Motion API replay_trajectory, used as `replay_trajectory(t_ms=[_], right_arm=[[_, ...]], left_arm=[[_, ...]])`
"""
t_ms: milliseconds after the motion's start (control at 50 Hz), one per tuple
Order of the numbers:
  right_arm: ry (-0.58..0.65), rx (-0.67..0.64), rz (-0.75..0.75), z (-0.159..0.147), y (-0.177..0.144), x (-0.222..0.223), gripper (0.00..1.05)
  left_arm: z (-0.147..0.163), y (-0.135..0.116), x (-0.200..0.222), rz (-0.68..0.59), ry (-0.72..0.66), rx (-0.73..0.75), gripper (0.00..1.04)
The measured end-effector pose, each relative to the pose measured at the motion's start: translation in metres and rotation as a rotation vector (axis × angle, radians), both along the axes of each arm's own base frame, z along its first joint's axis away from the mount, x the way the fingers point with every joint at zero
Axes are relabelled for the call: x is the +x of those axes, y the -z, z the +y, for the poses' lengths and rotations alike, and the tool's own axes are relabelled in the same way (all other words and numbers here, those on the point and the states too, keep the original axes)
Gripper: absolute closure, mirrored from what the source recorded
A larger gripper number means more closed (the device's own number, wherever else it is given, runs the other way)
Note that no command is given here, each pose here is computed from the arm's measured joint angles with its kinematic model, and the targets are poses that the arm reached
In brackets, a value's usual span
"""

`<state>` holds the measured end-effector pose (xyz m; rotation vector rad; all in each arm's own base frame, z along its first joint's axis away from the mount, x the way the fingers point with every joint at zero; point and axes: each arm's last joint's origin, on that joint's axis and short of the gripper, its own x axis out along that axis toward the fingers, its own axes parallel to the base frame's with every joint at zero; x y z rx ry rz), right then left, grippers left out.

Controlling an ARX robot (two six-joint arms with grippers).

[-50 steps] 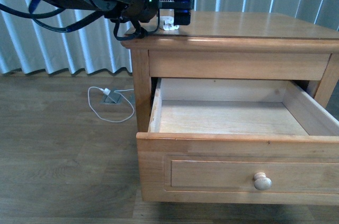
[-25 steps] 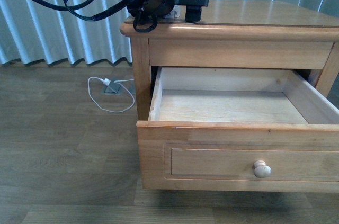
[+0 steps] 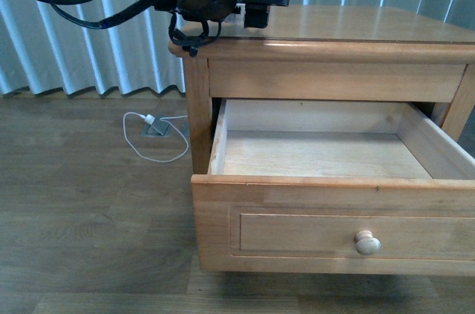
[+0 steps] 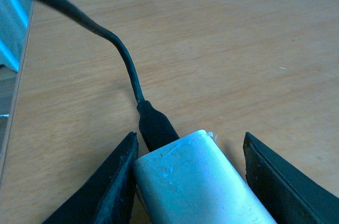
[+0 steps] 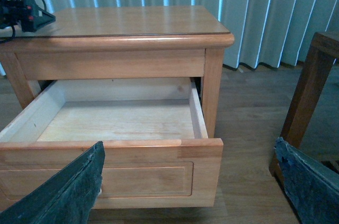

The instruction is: Put charger into drawer

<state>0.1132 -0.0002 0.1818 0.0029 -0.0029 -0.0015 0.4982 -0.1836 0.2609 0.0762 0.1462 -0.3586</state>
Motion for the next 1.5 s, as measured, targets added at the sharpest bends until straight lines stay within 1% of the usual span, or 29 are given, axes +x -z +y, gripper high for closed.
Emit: replay_trajectory(t_ms=[100, 240, 320, 360, 601, 721, 801, 921, 1041, 1141, 1341, 1501], right_arm=[[0.000, 0.000, 0.000, 0.000, 0.000, 0.000, 0.09], [0.000, 0.000, 0.000, 0.000, 0.000, 0.000, 0.09], [0.000, 0.000, 0.000, 0.000, 0.000, 0.000, 0.09], [0.000, 0.000, 0.000, 0.000, 0.000, 0.000, 0.09], [0.000, 0.000, 0.000, 0.000, 0.000, 0.000, 0.09], [0.000, 0.000, 0.000, 0.000, 0.000, 0.000, 0.09], [0.000, 0.000, 0.000, 0.000, 0.000, 0.000, 0.09], [0.000, 0.000, 0.000, 0.000, 0.000, 0.000, 0.09], [0.000, 0.000, 0.000, 0.000, 0.000, 0.000, 0.09], [0.000, 0.000, 0.000, 0.000, 0.000, 0.000, 0.09], [0.000, 0.000, 0.000, 0.000, 0.000, 0.000, 0.09], [0.000, 0.000, 0.000, 0.000, 0.000, 0.000, 0.09]], left_arm=[[0.003, -0.016, -0.025, -0.027, 0.065, -0.007, 0.51], [-0.001, -0.023, -0.054, -0.034, 0.166, 0.005, 0.51], [-0.006, -0.020, -0.070, -0.019, 0.237, 0.020, 0.51], [-0.013, -0.014, -0.081, -0.006, 0.299, 0.038, 0.51], [-0.036, 0.007, -0.106, 0.055, 0.425, 0.124, 0.51], [-0.041, 0.016, -0.105, 0.079, 0.438, 0.154, 0.51], [-0.046, 0.027, -0.102, 0.102, 0.443, 0.174, 0.51], [-0.054, 0.051, -0.095, 0.149, 0.450, 0.201, 0.51], [-0.070, 0.082, -0.088, 0.206, 0.458, 0.229, 0.51], [-0.081, 0.097, -0.082, 0.223, 0.446, 0.246, 0.51], [-0.093, 0.122, -0.067, 0.257, 0.406, 0.294, 0.51], [-0.096, 0.124, -0.063, 0.255, 0.393, 0.296, 0.51]])
